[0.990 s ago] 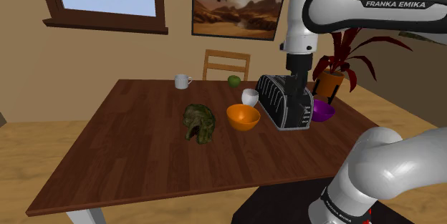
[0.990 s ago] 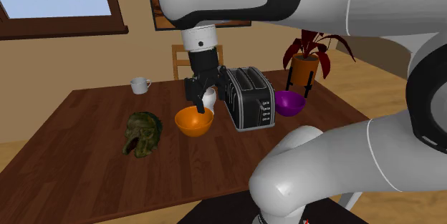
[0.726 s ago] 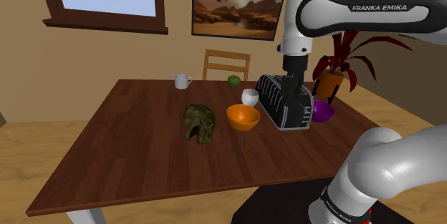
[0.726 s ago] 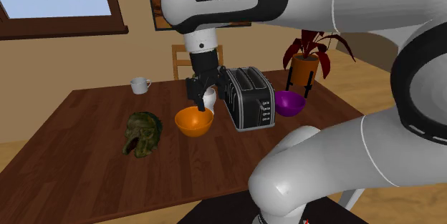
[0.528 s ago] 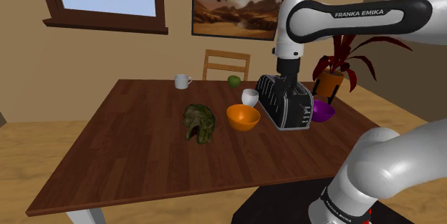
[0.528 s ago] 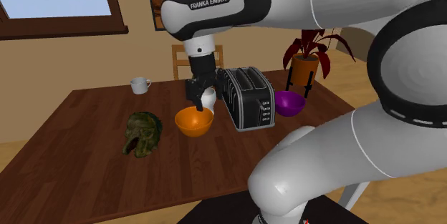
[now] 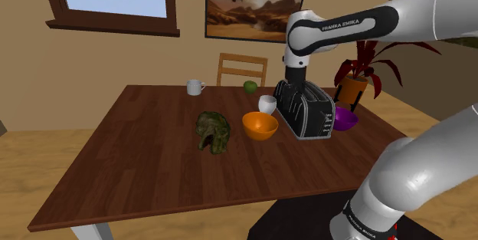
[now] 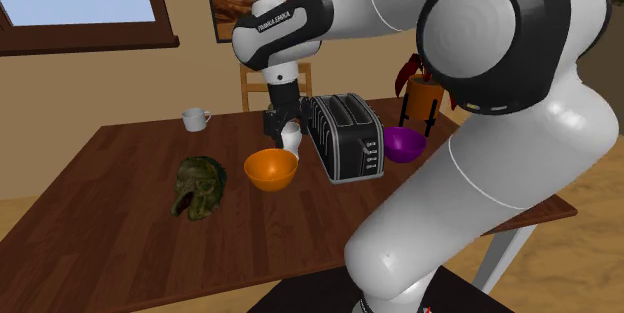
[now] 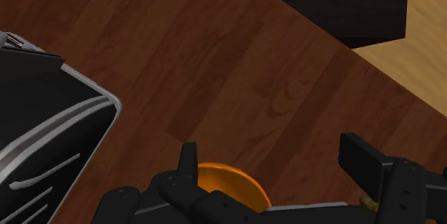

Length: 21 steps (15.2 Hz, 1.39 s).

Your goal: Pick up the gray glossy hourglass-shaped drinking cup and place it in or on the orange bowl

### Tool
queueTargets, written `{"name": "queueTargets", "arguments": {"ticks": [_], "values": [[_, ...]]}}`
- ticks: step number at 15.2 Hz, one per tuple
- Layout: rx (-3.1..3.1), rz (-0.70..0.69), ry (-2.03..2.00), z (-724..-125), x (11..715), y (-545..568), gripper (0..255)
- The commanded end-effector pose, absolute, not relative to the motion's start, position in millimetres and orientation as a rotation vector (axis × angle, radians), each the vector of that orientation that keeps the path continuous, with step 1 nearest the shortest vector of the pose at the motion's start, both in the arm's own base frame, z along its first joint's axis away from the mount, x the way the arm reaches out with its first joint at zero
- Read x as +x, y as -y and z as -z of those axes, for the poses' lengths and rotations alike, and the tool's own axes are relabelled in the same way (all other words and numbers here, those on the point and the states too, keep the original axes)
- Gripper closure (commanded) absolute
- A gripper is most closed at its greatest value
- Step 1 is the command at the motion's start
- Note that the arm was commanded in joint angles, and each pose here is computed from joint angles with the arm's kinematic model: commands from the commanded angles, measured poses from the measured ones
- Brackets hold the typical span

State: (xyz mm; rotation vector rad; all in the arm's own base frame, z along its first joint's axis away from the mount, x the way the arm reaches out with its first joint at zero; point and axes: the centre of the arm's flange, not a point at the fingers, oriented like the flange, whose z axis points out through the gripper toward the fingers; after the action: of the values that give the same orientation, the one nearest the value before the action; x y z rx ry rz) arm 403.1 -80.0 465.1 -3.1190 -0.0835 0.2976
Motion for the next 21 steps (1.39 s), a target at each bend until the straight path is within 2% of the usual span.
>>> {"name": "queueTargets", "arguments": {"ticks": [1,21], "values": [[-3.128,-0.284,0.069,-455,420,97,0],[-3.198,-0.160,-0.084,-363,586,259,0]]}}
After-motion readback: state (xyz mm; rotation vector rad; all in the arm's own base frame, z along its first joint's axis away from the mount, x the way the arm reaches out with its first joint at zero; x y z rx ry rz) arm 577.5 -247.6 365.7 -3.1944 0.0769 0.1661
